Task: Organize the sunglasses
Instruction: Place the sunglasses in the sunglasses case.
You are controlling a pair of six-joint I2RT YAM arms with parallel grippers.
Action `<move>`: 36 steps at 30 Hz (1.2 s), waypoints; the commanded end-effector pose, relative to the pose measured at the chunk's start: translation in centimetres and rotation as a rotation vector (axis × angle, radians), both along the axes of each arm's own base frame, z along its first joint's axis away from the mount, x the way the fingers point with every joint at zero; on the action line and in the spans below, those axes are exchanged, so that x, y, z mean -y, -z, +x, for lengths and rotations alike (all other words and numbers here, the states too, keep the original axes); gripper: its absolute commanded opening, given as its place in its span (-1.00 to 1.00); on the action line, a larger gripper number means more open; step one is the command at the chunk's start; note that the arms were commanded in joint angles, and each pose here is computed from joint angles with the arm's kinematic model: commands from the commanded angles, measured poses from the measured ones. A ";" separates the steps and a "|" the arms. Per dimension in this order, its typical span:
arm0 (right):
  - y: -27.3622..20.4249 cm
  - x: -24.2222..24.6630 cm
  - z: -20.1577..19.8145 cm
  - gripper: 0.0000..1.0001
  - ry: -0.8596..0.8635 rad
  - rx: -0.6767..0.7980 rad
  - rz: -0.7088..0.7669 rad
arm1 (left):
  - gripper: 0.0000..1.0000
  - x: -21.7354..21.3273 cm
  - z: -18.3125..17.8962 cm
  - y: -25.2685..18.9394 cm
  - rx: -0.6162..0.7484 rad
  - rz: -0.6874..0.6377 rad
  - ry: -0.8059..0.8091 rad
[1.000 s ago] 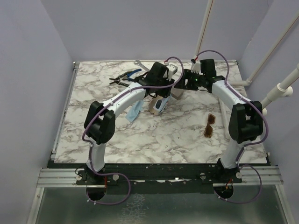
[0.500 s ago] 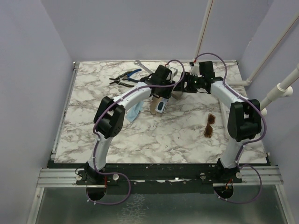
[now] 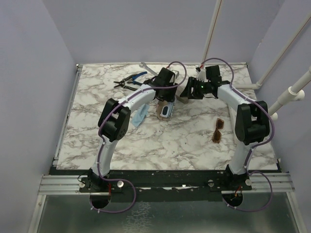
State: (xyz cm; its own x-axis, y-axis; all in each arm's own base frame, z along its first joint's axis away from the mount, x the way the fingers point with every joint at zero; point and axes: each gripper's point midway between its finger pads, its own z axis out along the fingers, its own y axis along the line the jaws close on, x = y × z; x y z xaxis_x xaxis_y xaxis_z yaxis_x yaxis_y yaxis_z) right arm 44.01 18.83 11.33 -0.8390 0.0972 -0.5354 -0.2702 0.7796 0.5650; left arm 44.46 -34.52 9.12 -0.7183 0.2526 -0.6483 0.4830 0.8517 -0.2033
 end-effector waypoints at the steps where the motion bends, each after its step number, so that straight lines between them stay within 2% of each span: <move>1: 1.1 -1.2 -0.8 0.23 -0.014 -0.068 0.063 | -1.00 0.8 -0.3 1.1 -0.068 -0.042 -0.039; 12: 2.9 -4.1 -3.2 -0.01 -0.017 -0.181 0.207 | -1.00 0.9 -0.7 2.7 -0.154 -0.095 -0.080; 18: 3.9 -5.0 -3.9 -0.04 -0.027 -0.224 0.221 | -1.00 0.5 -0.2 3.4 -0.166 -0.099 -0.110; 24: 4.7 -4.9 -4.3 -0.19 -0.026 -0.246 0.215 | -0.90 0.0 0.4 3.9 -0.172 -0.099 -0.156; 32: 6.7 -4.5 -4.9 -0.27 -0.004 -0.292 0.189 | -1.00 -0.7 0.7 4.1 -0.170 -0.088 -0.218; 36: 7.3 -4.9 -5.0 -0.42 -0.009 -0.319 0.215 | -1.00 -1.0 0.9 4.1 -0.160 -0.077 -0.235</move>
State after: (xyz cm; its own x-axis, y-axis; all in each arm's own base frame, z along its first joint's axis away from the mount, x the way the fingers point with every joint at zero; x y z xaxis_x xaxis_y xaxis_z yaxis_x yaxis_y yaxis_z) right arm 39.49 23.35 5.55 -0.9486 0.1709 -0.2665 -0.0943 0.6511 0.7531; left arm 45.03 -34.52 6.43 -0.8385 0.0403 -0.5434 0.2793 0.8881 -0.3650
